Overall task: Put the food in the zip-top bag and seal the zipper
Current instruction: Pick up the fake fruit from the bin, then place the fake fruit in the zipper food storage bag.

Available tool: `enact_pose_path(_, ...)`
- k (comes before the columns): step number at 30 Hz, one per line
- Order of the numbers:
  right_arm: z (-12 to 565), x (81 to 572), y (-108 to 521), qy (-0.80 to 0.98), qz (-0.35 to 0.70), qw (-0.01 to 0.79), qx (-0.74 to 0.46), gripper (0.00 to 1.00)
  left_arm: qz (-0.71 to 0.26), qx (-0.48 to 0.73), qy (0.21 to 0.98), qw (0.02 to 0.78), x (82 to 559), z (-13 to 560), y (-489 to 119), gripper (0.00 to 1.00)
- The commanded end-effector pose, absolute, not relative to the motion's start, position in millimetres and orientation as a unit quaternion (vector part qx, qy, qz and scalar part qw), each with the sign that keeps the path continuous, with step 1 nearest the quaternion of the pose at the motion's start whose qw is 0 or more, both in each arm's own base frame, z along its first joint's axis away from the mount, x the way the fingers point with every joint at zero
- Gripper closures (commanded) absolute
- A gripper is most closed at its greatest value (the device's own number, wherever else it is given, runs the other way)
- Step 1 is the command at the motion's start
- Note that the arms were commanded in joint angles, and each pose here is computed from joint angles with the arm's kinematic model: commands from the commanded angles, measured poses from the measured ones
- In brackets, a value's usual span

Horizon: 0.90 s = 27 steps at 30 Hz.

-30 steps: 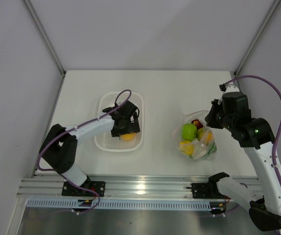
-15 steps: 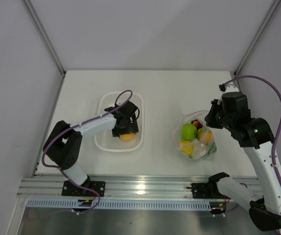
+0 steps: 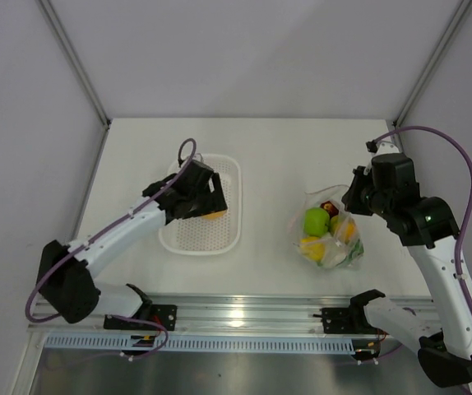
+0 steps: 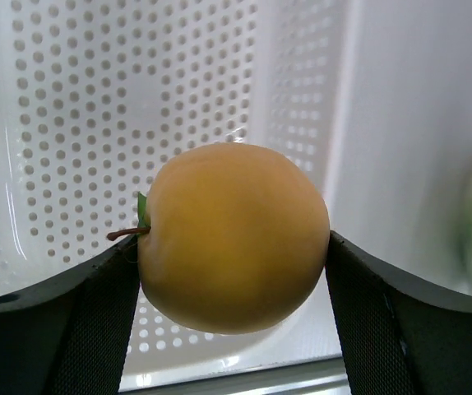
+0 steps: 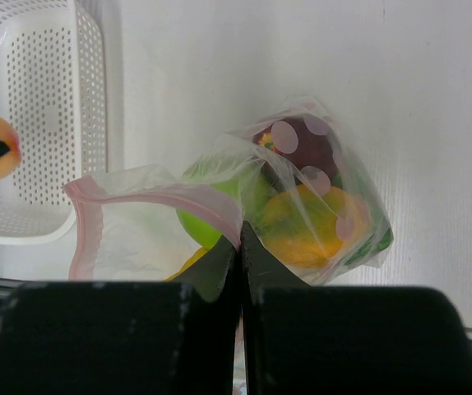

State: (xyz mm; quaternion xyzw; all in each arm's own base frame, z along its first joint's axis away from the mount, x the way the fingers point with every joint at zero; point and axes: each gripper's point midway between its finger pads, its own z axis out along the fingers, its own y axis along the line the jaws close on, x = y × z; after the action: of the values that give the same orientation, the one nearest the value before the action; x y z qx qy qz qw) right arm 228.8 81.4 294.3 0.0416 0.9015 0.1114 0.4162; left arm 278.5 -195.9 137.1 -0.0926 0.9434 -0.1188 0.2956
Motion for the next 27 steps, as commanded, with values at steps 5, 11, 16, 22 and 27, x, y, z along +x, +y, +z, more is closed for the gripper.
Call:
enact_pose_path(5, 305, 234, 85, 0.893, 0.124, 0.430, 0.046, 1.00, -0.378, 0.017, 0.843, 0.382, 260, 285, -263, 0.99)
enact_pose_path(11, 308, 233, 92, 0.891, 0.146, 0.427, 0.046, 1.00, -0.462, 0.117, 0.785, 0.395, 229, 344, -332, 0.99)
enact_pose_path(16, 313, 229, 96, 0.889, 0.159, 0.427, 0.046, 1.00, -0.458, 0.159, 0.774, 0.408, 214, 367, -379, 0.99)
enact_pose_path(22, 324, 224, 97, 0.884, 0.167, 0.434, 0.045, 1.00, -0.460, 0.183, 0.772, 0.399, 200, 366, -420, 1.00)
enact_pose_path(27, 327, 223, 99, 0.882, 0.175, 0.435, 0.046, 1.00, -0.451, 0.191, 0.788, 0.371, 192, 346, -441, 0.99)
